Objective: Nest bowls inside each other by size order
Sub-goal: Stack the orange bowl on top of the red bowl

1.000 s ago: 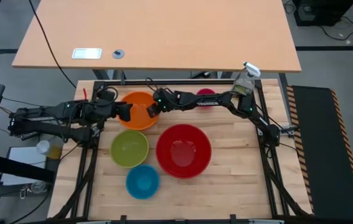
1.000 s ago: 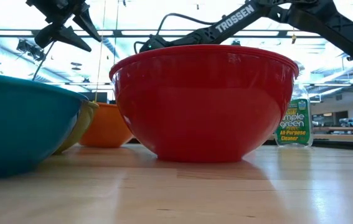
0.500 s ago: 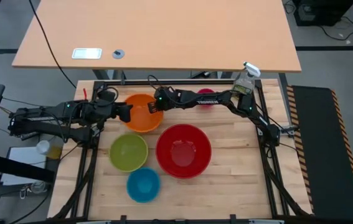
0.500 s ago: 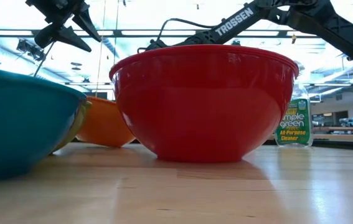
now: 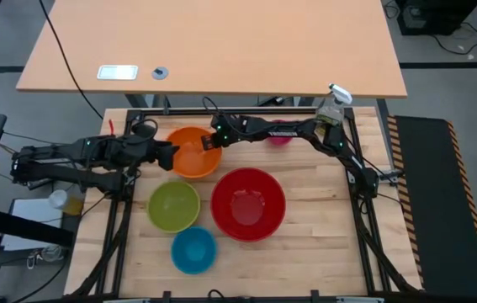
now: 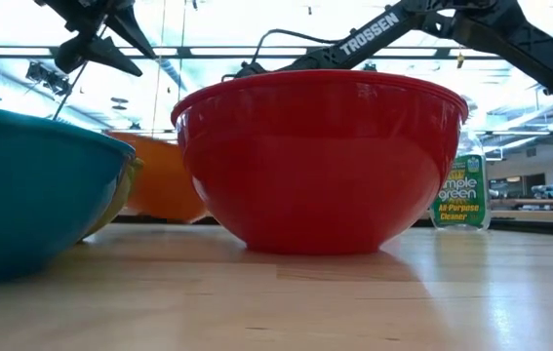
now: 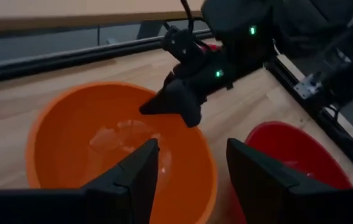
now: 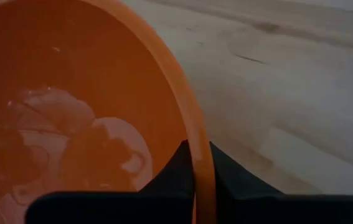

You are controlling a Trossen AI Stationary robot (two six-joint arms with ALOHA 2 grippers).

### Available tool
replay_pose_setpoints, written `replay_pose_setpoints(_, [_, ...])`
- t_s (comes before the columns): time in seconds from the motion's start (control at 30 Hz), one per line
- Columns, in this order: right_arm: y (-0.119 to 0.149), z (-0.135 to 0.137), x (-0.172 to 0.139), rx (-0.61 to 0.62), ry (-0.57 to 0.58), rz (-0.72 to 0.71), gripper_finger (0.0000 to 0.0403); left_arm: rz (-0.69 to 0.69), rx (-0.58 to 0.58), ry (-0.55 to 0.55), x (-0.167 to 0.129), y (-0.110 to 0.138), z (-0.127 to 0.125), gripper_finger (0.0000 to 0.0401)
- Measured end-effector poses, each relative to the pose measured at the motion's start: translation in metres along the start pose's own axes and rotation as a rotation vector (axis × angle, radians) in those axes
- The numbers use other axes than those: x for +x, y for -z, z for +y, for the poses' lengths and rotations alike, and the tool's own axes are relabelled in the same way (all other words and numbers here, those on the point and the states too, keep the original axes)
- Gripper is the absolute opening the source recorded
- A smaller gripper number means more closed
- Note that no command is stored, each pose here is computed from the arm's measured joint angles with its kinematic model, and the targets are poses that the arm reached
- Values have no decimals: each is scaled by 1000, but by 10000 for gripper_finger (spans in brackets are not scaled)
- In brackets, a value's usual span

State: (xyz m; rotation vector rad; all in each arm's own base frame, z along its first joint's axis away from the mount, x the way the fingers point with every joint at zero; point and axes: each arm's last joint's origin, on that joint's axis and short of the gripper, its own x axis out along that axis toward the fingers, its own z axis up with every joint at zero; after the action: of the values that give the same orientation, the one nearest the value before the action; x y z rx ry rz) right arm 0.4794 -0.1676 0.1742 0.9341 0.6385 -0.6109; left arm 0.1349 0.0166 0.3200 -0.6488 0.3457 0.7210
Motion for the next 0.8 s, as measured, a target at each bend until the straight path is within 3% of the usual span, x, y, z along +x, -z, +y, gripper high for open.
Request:
replay_pose_setpoints(0.23, [-17,-3,-23,-42,9,-4,25,-12,153,-46,-1,4,4,192])
replay_pose_setpoints(0.43, [-30,0,-55,-109,17,-5,25,-7,207,-88,17,32,13,192])
replay_pose_setpoints(0.6, [-37,7,-91,-179,13,-9,26,-53,106,24,24,49,13,192])
replay_pose_setpoints(0.8, [-31,20,-140,-246,-13,51,26,-192,94,250,13,39,-7,192])
